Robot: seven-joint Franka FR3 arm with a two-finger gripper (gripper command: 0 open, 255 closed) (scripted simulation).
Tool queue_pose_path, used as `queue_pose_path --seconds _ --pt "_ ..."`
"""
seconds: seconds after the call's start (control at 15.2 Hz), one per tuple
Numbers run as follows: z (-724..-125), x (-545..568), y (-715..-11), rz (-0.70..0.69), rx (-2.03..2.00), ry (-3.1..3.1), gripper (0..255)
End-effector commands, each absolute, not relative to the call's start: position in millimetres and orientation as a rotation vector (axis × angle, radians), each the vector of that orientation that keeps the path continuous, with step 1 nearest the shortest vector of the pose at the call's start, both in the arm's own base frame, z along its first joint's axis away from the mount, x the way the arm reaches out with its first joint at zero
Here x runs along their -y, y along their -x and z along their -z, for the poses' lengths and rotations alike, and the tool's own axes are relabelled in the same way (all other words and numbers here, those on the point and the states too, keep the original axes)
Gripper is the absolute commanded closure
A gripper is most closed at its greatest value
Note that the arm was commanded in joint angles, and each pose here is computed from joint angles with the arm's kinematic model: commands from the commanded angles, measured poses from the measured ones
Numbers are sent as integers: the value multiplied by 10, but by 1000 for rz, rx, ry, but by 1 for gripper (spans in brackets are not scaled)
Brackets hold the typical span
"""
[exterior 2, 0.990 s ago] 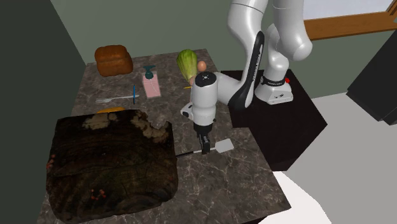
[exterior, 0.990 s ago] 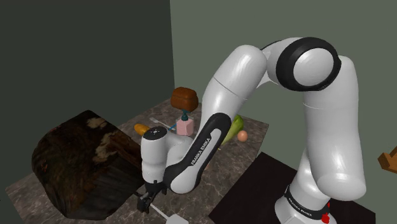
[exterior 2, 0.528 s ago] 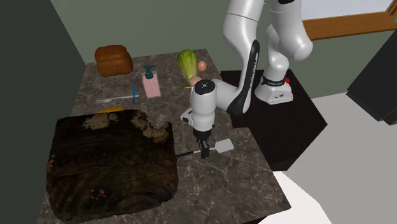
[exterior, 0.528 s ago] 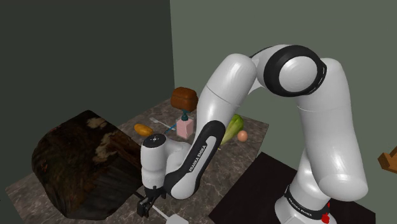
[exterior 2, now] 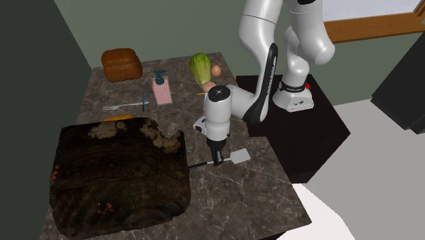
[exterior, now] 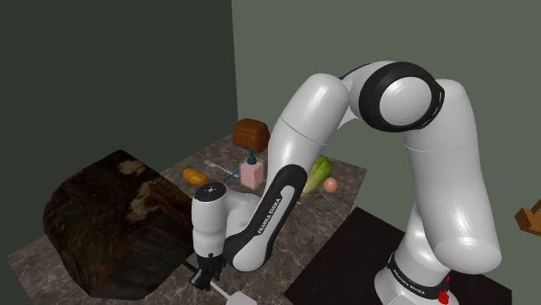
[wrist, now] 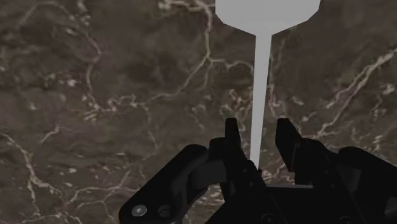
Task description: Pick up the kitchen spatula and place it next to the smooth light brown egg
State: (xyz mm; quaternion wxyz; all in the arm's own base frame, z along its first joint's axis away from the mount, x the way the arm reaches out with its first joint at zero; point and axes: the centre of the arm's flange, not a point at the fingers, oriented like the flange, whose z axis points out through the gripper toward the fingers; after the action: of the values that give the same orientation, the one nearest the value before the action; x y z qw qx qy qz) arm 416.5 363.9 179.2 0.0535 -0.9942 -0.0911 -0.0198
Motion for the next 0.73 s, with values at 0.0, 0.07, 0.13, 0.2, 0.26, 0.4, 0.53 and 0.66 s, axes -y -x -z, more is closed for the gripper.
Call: queue_pose_path --seconds 0.0,0.07,0.13,0.2,0.26,0.4,0.53,0.66 --pt "-1792 -3639 -4165 60 277 3021 255" --pt "-1792 -3639 -4165 60 277 3021 255" --pt "-1792 -3639 -4165 60 277 3021 255" --pt "-1792 -3639 -4165 60 277 3021 255" --pt "-1792 -3639 -4165 60 277 3021 255" --pt "-1792 -3640 -4165 60 277 3021 255" --pt "-1845 -3639 -4165 60 277 3021 255" --pt "-1950 -3640 -4165 60 277 3021 255"
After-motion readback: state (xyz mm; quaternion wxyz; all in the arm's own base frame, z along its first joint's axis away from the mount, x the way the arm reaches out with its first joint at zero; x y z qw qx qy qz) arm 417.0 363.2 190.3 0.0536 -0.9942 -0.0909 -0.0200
